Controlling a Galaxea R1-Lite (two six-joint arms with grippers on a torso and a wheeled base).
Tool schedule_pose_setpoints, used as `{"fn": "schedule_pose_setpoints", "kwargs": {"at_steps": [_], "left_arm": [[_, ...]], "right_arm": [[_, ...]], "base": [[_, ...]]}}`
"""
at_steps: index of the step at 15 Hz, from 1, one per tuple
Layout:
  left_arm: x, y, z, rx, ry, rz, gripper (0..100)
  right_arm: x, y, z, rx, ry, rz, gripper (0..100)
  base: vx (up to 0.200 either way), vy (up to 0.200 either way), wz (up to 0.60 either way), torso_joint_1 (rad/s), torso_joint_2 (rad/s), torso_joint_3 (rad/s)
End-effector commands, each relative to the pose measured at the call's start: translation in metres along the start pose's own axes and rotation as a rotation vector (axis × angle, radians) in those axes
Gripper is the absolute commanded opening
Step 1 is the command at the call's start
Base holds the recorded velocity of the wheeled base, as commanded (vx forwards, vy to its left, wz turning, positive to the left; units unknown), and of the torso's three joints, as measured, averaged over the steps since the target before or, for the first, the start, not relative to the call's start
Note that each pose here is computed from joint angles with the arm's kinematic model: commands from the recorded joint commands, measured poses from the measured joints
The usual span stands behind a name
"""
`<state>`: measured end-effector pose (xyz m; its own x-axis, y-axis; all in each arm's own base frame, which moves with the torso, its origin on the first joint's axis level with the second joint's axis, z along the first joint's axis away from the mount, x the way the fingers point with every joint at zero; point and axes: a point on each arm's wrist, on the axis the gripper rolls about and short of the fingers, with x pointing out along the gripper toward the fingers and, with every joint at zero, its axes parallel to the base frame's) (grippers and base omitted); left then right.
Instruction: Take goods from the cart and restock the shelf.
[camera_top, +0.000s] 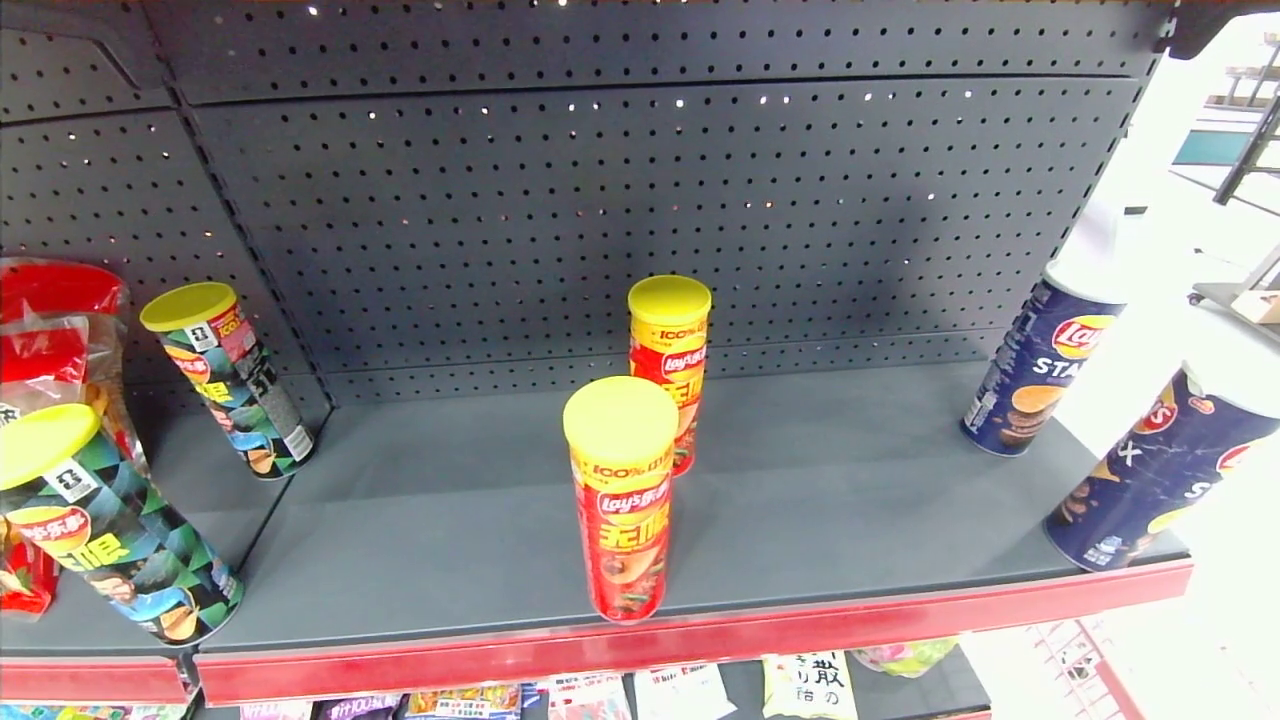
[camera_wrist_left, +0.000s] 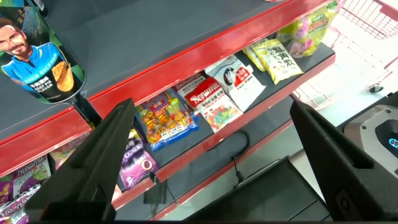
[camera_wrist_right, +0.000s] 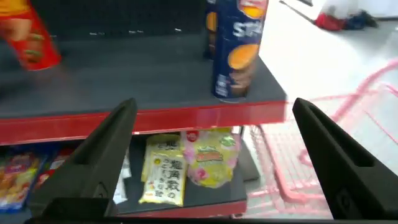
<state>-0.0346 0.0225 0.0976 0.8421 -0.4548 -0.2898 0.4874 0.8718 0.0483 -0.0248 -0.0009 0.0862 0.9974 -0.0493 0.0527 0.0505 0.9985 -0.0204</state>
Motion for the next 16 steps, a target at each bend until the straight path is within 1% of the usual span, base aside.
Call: {"fn": "schedule_pose_setpoints", "kwargs": {"at_steps": [1,2,3,4,5,7,8,9,10,12,13,14,15,16], "left_arm": [[0.0,0.0,0.0,0.0,-0.005,0.001,100],[0.0,0.0,0.0,0.0,-0.005,0.001,100],[0.0,0.0,0.0,0.0,-0.006,0.001,100],[0.0,0.0,0.0,0.0,-0.006,-0.001,100],[0.0,0.0,0.0,0.0,-0.005,-0.001,100],[0.0,0.0,0.0,0.0,-0.006,-0.001,100],[0.0,0.0,0.0,0.0,-0.005,-0.001,100],[-0.001,0.0,-0.001,0.0,-0.012,-0.001,100],[-0.001,0.0,-0.001,0.0,-0.017,0.006,100],[-0.001,0.0,0.0,0.0,-0.017,0.009,100],[0.0,0.0,0.007,-0.001,-0.029,0.003,100],[0.003,0.0,0.014,-0.002,-0.041,0.0,100],[0.004,0.0,0.018,-0.002,-0.054,-0.001,100],[0.004,0.0,0.022,-0.002,-0.054,-0.001,100]], "right_arm": [[0.001,0.0,-0.004,-0.007,0.01,-0.013,100],[0.001,0.0,-0.005,-0.019,0.007,-0.015,100],[0.001,0.0,-0.005,0.009,0.008,-0.009,100],[0.001,0.001,-0.004,0.035,0.005,0.029,100],[0.001,0.001,-0.004,0.023,0.003,0.057,100],[0.001,0.001,-0.004,0.014,0.009,0.06,100],[0.002,0.001,-0.004,0.024,0.029,0.047,100],[0.002,0.0,-0.004,0.086,0.028,-0.002,100],[0.001,0.0,-0.004,0.125,0.008,-0.009,100],[0.001,0.0,-0.004,0.061,0.013,0.012,100],[0.001,0.003,-0.005,0.029,0.01,0.122,100],[0.001,0.003,-0.009,-0.064,0.026,0.145,100],[0.001,0.003,-0.01,-0.034,0.038,0.142,100],[0.001,0.003,-0.01,0.017,0.043,0.121,100]], "base": [[0.0,0.0,0.0,0.0,0.0,0.0],[0.0,0.0,0.0,0.0,0.0,0.0],[0.0,0.0,0.0,0.0,0.0,0.0],[0.0,0.0,0.0,0.0,0.0,0.0],[0.0,0.0,0.0,0.0,0.0,0.0],[0.0,0.0,0.0,0.0,0.0,0.0],[0.0,0.0,0.0,0.0,0.0,0.0],[0.0,0.0,0.0,0.0,0.0,0.0],[0.0,0.0,0.0,0.0,0.0,0.0],[0.0,0.0,0.0,0.0,0.0,0.0],[0.0,0.0,0.0,0.0,0.0,0.0],[0.0,0.0,0.0,0.0,0.0,0.0],[0.0,0.0,0.0,0.0,0.0,0.0],[0.0,0.0,0.0,0.0,0.0,0.0]]}}
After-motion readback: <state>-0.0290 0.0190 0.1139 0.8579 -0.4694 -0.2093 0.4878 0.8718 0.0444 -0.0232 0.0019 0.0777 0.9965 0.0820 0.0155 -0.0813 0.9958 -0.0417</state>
